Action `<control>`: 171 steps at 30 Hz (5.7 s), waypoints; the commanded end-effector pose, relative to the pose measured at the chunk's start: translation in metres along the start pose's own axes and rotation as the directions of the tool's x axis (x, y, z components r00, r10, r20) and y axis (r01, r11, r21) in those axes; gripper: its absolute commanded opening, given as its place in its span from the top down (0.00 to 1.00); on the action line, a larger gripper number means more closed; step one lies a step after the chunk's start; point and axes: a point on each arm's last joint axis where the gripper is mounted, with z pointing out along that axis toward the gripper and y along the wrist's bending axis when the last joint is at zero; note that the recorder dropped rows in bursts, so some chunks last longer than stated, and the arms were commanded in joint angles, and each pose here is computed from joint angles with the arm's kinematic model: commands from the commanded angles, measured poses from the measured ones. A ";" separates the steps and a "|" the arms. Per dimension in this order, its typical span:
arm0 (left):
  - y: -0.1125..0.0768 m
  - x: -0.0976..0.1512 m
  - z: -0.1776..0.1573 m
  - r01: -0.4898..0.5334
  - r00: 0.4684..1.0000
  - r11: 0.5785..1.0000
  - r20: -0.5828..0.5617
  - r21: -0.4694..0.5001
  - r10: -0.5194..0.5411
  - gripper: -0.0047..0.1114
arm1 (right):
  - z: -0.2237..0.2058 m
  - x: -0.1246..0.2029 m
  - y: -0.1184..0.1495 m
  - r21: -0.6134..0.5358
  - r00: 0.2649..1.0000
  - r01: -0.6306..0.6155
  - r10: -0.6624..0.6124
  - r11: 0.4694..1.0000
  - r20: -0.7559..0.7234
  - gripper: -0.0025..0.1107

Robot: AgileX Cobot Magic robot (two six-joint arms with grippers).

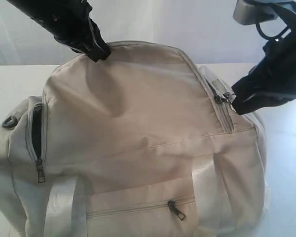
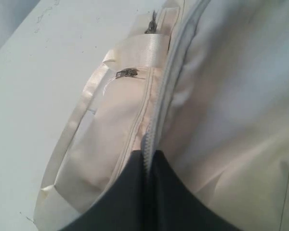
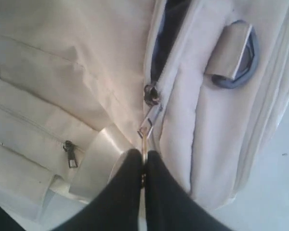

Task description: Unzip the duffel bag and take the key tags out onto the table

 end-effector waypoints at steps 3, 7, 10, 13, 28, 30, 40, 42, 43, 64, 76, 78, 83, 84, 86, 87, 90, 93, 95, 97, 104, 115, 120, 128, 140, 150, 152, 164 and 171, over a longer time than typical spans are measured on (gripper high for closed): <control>0.000 -0.001 -0.008 0.005 1.000 1.000 0.007 -0.012 -0.005 0.96 | 0.004 0.034 0.004 -0.005 0.998 -0.025 0.025 1.000 -0.058 0.98; -0.001 0.000 -0.008 0.005 1.000 1.000 0.002 -0.008 -0.005 0.96 | 0.014 0.049 0.005 0.000 0.996 -0.039 0.039 0.999 -0.077 0.98; -0.001 0.001 -0.008 0.005 1.000 1.000 -0.006 -0.002 -0.005 0.96 | 0.022 0.057 0.003 -0.002 0.994 -0.040 0.040 0.999 -0.101 0.98; -0.001 0.001 -0.008 0.005 1.000 1.000 -0.007 0.000 -0.005 0.96 | 0.030 0.062 0.001 0.003 0.993 -0.044 0.044 0.999 -0.107 0.98; -0.003 0.003 -0.008 0.005 1.000 1.000 -0.030 0.020 -0.005 0.96 | 0.040 0.059 -0.005 0.058 1.000 -0.028 0.028 0.998 0.005 0.92; -0.004 0.004 -0.008 0.006 0.999 1.000 -0.042 0.031 -0.004 0.96 | 0.040 0.057 -0.004 0.045 1.000 -0.007 0.006 0.999 0.028 0.85; -0.014 0.007 -0.009 0.040 0.996 0.990 -0.085 0.135 -0.029 0.96 | 0.020 0.054 0.002 0.075 0.987 0.004 -0.016 0.997 0.162 0.46; -0.018 0.009 -0.011 0.045 0.994 0.985 -0.102 0.165 -0.029 0.96 | 0.011 0.054 0.004 0.107 0.976 0.016 -0.039 0.994 0.214 0.47; -0.020 0.009 -0.015 0.047 0.994 0.982 -0.110 0.182 -0.027 0.96 | 0.005 0.055 0.005 0.124 0.969 0.021 -0.051 0.992 0.243 0.47; -0.129 0.060 -0.089 0.117 0.993 0.806 -0.095 0.580 -0.075 0.96 | -0.024 0.062 0.019 0.143 0.924 0.023 -0.076 0.989 0.375 0.50; -0.200 0.144 -0.056 0.294 0.956 0.671 -0.211 0.681 -0.204 0.96 | -0.032 0.066 0.023 0.147 0.911 0.027 -0.085 0.989 0.403 0.50; -0.202 0.152 -0.045 0.322 0.947 0.692 -0.218 0.646 -0.237 0.93 | -0.032 0.066 0.024 0.141 0.910 0.024 -0.080 0.990 0.406 0.50; -0.201 0.155 -0.032 0.326 0.942 0.709 -0.148 0.625 -0.303 0.43 | -0.028 0.067 0.022 0.146 0.909 0.016 -0.075 0.989 0.410 0.50; -0.201 0.152 -0.034 0.285 0.951 0.709 -0.100 0.645 -0.291 0.28 | -0.025 0.068 0.021 0.151 0.907 0.009 -0.072 0.988 0.414 0.50; -0.199 0.145 -0.037 0.241 0.960 0.722 -0.052 0.649 -0.275 0.26 | -0.021 0.070 0.019 0.154 0.905 0.000 -0.065 0.988 0.421 0.50; -0.197 0.138 -0.041 0.221 0.962 0.729 -0.023 0.648 -0.271 0.27 | -0.019 0.070 0.018 0.160 0.903 0.000 -0.069 0.987 0.423 0.50; -0.189 0.119 -0.056 0.117 0.976 0.790 0.076 0.601 -0.202 0.33 | -0.013 0.074 0.017 0.157 0.905 -0.011 -0.057 0.988 0.421 0.50; -0.176 0.120 -0.065 0.082 0.995 0.889 0.011 0.451 -0.098 0.42 | -0.012 0.073 0.026 0.035 0.901 -0.033 0.014 0.999 0.433 0.50; -0.167 0.132 -0.064 0.094 0.993 0.938 -0.094 0.334 -0.066 0.50 | -0.012 0.069 0.040 -0.081 0.885 0.037 0.005 0.996 0.466 0.54; -0.162 0.139 -0.063 0.106 0.985 0.955 -0.164 0.279 -0.061 0.57 | -0.011 0.065 0.049 -0.158 0.871 0.095 -0.005 0.983 0.491 0.63; -0.164 0.157 -0.049 0.129 0.974 0.958 -0.212 0.257 -0.075 0.75 | 0.027 0.038 0.070 -0.341 0.917 0.180 -0.032 0.923 0.397 0.91; -0.164 0.175 -0.032 0.128 0.977 0.969 -0.192 0.210 -0.087 0.81 | 0.130 0.015 0.106 -0.455 0.984 0.178 -0.165 0.872 0.068 0.98; -0.164 0.175 -0.032 0.128 0.978 0.970 -0.190 0.209 -0.088 0.81 | 0.155 0.026 0.087 -0.280 0.966 0.098 -0.158 0.955 -0.204 0.98; -0.164 0.175 -0.032 0.141 0.976 0.968 -0.193 0.206 -0.101 0.81 | 0.151 0.045 0.053 0.075 0.885 0.122 -0.074 0.990 -0.459 0.98; -0.164 0.175 -0.032 0.145 0.975 0.968 -0.194 0.205 -0.105 0.81 | 0.090 0.014 0.065 0.065 0.970 0.158 -0.142 0.985 -0.196 0.98; -0.164 0.174 -0.032 0.150 0.975 0.967 -0.192 0.208 -0.110 0.81 | 0.002 -0.016 0.051 0.307 0.975 0.147 -0.190 0.940 0.116 0.81; -0.164 0.174 -0.032 0.150 0.975 0.967 -0.192 0.208 -0.110 0.81 | 0.004 -0.016 0.042 0.324 0.983 0.116 -0.156 0.939 0.101 0.65; -0.164 0.174 -0.032 0.150 0.975 0.967 -0.192 0.208 -0.110 0.81 | 0.049 -0.029 -0.003 0.418 0.997 0.063 -0.074 0.906 0.010 0.40; -0.164 0.174 -0.032 0.151 0.975 0.966 -0.192 0.209 -0.111 0.81 | 0.090 -0.032 -0.013 0.408 0.994 0.087 -0.055 0.909 -0.091 0.45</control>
